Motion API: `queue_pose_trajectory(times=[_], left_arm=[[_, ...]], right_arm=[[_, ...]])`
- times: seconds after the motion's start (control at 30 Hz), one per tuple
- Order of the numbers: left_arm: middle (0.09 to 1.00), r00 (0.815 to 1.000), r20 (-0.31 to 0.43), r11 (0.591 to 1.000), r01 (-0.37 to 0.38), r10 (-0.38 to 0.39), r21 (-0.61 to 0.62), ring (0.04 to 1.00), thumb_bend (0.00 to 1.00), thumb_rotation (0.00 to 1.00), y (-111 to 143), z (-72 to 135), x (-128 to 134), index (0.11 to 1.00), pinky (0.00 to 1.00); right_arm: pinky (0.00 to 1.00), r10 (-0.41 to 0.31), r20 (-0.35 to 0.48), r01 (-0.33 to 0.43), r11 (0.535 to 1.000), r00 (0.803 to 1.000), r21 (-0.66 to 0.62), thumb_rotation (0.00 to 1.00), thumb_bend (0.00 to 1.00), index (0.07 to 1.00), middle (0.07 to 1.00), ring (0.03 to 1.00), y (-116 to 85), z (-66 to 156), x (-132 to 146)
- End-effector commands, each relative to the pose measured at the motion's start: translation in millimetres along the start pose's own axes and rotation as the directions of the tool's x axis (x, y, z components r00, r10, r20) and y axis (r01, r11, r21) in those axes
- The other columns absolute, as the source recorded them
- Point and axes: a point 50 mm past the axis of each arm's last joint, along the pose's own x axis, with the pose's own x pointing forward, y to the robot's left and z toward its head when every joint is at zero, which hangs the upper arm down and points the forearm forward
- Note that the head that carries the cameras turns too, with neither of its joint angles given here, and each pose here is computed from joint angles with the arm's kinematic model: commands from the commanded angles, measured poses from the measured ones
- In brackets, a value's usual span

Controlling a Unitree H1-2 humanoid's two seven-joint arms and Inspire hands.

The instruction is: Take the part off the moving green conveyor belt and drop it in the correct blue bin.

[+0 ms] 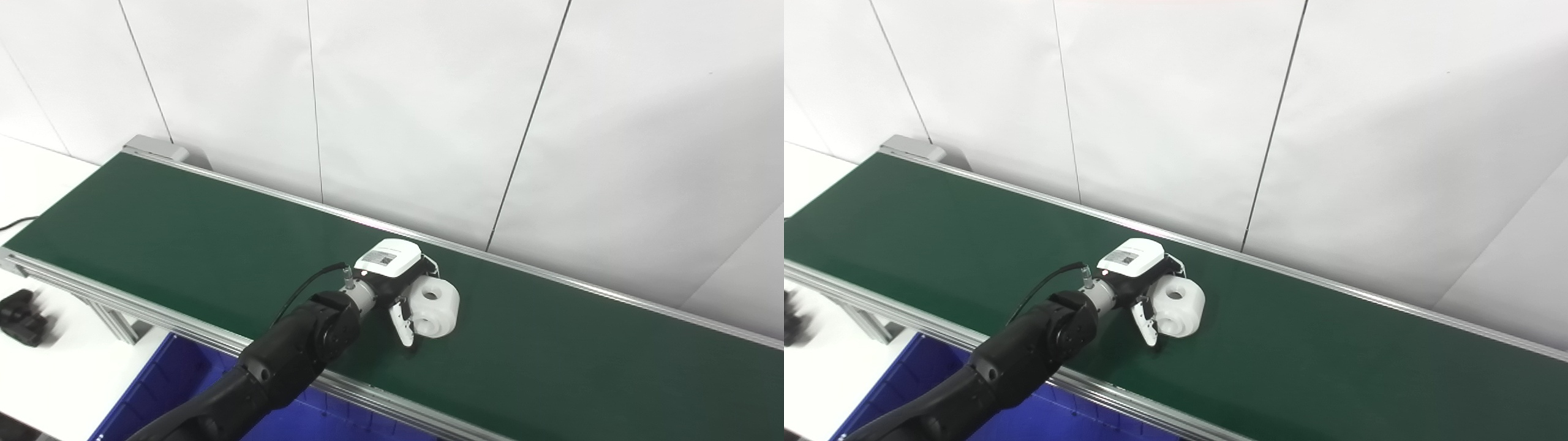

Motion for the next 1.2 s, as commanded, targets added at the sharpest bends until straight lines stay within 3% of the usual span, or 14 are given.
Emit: queue_pose_trajectory(times=[0.0, 0.2, 0.37, 0.53, 0.77, 0.93, 1.17], left_arm=[[0.433, 1.000, 0.000, 1.000, -0.007, 0.007, 0.004, 0.376, 0.52, 0.00, 7, 1, 3, 0.528, 0.30], [0.436, 1.000, -0.007, 1.000, -0.009, 0.009, -0.021, 0.385, 0.52, 0.00, 16, 0, 0, 0.529, 0.31], [0.440, 0.999, 0.014, 0.998, -0.045, 0.046, -0.049, 0.399, 0.52, 0.00, 36, 8, -17, 0.532, 0.34], [0.448, 0.993, 0.049, 0.993, -0.106, 0.109, -0.059, 0.400, 0.52, 0.00, 64, 19, -52, 0.529, 0.32], [0.479, 0.992, 0.048, 0.991, -0.112, 0.115, -0.067, 0.461, 0.52, 0.00, 86, 27, -113, 0.503, 0.39], [0.472, 0.995, 0.017, 0.991, -0.101, 0.103, -0.087, 0.443, 0.52, 0.00, 83, 26, -151, 0.512, 0.37], [0.460, 0.997, -0.072, 0.992, -0.045, 0.037, -0.122, 0.439, 0.52, 0.00, 56, 19, -203, 0.521, 0.37]], right_arm=[[0.90, 0.002, 0.069, -0.003, 1.000, 0.998, 0.007, 0.97, 0.88, 0.982, 0.959, 0.920, 3, 10, 2], [0.89, 0.005, 0.066, -0.005, 1.000, 0.998, 0.004, 0.96, 0.87, 0.976, 0.954, 0.912, 3, 9, 2], [0.89, 0.007, 0.070, -0.007, 1.000, 0.998, 0.008, 0.96, 0.88, 0.974, 0.956, 0.906, 3, 10, 2], [0.90, 0.009, 0.073, -0.010, 1.000, 0.997, 0.008, 0.96, 0.89, 0.982, 0.965, 0.901, 1, 14, 2], [0.93, 0.014, 0.074, -0.015, 1.000, 0.997, 0.002, 0.99, 0.87, 0.999, 0.977, 0.924, -5, 27, 0], [0.95, 0.014, 0.068, -0.014, 1.000, 0.998, 0.009, 1.00, 0.87, 1.000, 0.982, 0.932, -11, 36, -4], [0.93, 0.006, 0.060, -0.005, 1.000, 0.998, -0.004, 0.99, 0.87, 1.000, 0.964, 0.915, -24, 47, -12]])
